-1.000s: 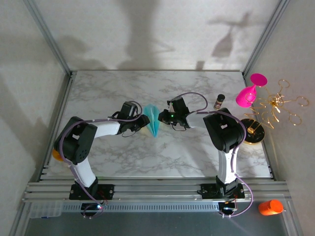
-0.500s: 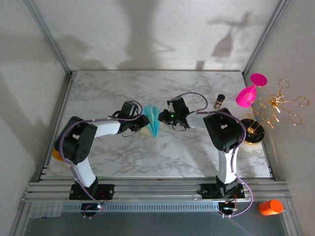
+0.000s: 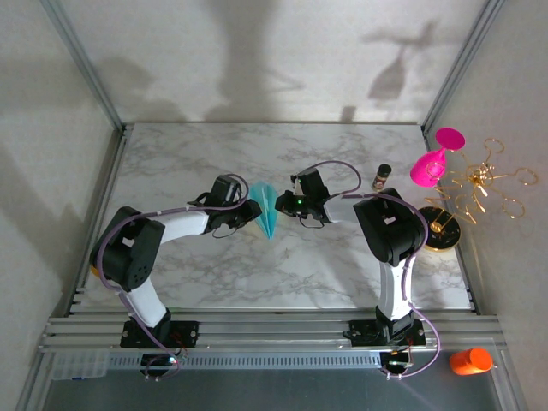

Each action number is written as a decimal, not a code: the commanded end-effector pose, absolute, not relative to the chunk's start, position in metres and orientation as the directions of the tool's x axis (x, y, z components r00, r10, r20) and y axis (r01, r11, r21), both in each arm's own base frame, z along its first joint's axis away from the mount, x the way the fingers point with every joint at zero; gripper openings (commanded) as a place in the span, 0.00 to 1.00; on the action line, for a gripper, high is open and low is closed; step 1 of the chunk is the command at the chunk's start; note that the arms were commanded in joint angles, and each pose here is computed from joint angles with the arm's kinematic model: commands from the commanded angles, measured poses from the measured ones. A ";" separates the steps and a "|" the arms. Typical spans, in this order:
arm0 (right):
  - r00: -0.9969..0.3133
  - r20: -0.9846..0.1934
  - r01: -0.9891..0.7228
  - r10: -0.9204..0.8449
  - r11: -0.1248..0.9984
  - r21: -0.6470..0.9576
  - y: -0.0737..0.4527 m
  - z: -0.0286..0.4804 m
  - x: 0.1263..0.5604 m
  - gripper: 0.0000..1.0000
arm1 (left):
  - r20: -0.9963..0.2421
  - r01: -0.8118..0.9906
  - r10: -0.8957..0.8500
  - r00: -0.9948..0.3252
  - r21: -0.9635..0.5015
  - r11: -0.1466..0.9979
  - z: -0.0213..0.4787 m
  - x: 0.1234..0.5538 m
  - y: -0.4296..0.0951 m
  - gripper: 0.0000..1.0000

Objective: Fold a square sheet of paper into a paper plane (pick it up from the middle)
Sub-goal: Move the paper plane to the top-center of the table.

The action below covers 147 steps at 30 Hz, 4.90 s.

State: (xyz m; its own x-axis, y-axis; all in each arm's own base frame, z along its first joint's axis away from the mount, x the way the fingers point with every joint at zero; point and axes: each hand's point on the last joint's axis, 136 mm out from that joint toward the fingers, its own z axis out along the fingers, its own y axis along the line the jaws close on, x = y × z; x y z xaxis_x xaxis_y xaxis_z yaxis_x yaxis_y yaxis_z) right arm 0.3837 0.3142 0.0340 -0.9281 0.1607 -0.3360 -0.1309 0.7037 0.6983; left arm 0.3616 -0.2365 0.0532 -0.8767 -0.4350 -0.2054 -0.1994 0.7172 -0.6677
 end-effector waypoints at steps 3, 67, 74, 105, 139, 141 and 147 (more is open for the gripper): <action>-0.923 -0.345 -0.140 0.167 0.690 0.710 0.313 0.045 0.384 0.07 | -0.228 -0.191 -0.423 -0.877 -0.642 0.743 0.051 0.367 -0.239 0.31; -0.932 -0.336 -0.175 0.136 0.641 0.747 0.323 0.058 0.376 0.11 | -0.233 -0.182 -0.376 -0.897 -0.579 0.795 0.033 0.375 -0.270 0.21; -0.930 -0.339 -0.167 0.144 0.656 0.736 0.320 0.059 0.377 0.15 | -0.239 -0.186 -0.371 -0.897 -0.556 0.810 0.031 0.378 -0.268 0.09; -0.737 -0.590 -0.024 0.329 0.860 0.509 0.221 0.100 0.378 0.77 | -0.394 -0.082 -0.095 -0.914 -0.050 0.995 0.040 0.456 -0.227 0.09; -0.766 -0.558 -0.034 0.319 0.846 0.532 0.231 0.092 0.378 0.75 | -0.365 -0.114 -0.111 -0.924 -0.013 0.993 -0.004 0.457 -0.230 0.29; -0.768 -0.556 -0.033 0.319 0.846 0.532 0.231 0.091 0.378 0.75 | -0.378 -0.117 -0.105 -0.920 0.009 0.993 -0.006 0.461 -0.228 0.29; -0.768 -0.555 -0.024 0.320 0.851 0.524 0.230 0.089 0.380 0.75 | -0.417 -0.113 -0.067 -0.907 0.086 0.990 -0.010 0.478 -0.224 0.31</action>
State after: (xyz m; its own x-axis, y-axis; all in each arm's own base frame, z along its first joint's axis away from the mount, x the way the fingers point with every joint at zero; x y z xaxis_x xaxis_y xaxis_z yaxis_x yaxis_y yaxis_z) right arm 0.3767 0.2293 0.0902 -0.7650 0.3109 -0.5641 -0.0356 0.8540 0.5190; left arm 0.4856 -0.2363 0.0189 -0.8822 -0.1154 -0.4566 -0.1177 0.9928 -0.0235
